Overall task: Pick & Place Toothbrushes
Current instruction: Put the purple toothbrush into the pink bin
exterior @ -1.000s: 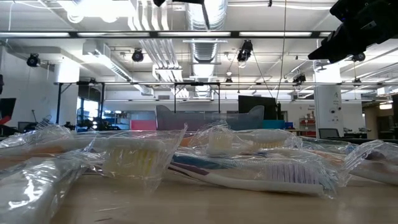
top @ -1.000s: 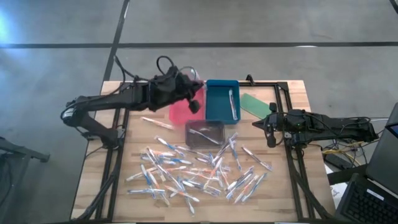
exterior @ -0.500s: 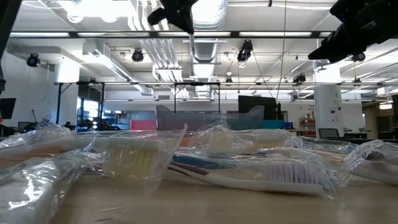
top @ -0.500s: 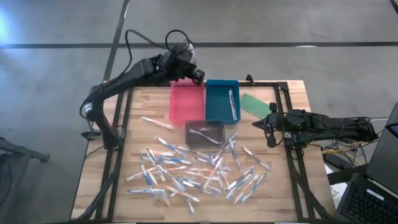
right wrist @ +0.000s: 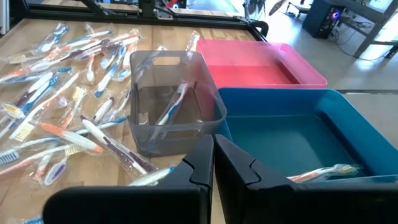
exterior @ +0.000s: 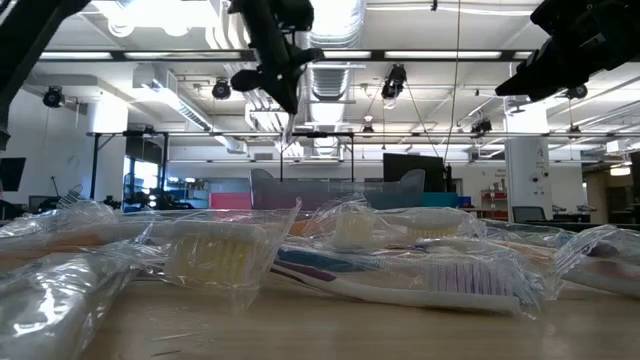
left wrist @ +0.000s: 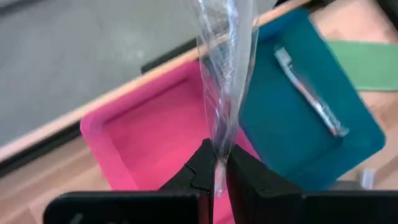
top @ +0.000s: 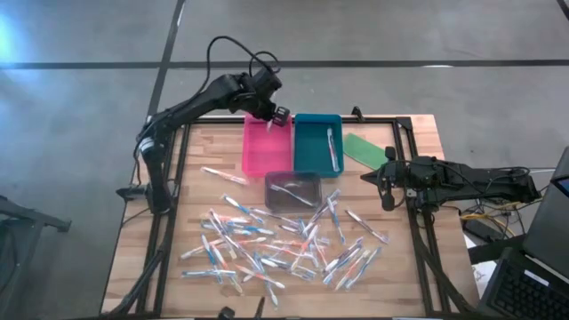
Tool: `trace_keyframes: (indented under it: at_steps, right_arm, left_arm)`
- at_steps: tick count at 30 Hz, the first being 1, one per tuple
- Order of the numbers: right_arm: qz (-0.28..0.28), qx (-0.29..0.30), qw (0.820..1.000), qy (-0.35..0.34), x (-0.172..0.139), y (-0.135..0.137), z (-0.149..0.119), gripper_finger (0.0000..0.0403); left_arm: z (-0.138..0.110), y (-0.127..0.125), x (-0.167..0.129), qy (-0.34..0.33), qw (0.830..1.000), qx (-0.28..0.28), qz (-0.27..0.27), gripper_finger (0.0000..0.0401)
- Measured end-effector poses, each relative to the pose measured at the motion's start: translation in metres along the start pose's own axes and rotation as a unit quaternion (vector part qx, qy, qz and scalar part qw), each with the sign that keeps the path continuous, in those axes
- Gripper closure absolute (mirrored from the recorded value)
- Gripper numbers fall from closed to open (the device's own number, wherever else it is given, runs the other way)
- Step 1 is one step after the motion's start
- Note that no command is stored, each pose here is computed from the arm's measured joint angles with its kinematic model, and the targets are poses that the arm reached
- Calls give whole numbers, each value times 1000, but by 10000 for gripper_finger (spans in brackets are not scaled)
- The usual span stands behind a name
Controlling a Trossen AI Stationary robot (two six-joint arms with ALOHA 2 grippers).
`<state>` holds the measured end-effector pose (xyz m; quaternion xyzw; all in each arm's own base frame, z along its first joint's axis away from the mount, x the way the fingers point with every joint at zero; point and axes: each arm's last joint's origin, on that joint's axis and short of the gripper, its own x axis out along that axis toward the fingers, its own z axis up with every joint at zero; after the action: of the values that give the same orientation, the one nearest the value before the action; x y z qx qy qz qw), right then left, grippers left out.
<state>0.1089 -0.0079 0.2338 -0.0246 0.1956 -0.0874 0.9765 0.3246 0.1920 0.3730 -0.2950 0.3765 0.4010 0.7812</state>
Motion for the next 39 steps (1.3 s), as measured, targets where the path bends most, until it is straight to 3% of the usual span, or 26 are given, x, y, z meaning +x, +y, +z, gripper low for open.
trace_keyframes:
  at_steps: [7,22,39]
  right_arm:
    - [0,0,1000,0,0,0,0,394]
    - [0,0,1000,0,0,0,0,394]
    - [0,0,1000,0,0,0,0,394]
  left_arm:
    - [4,11,23,66,996,-34,-45,375]
    - [-4,27,94,188,980,-68,4,374]
    - [-17,31,137,221,971,-86,28,373]
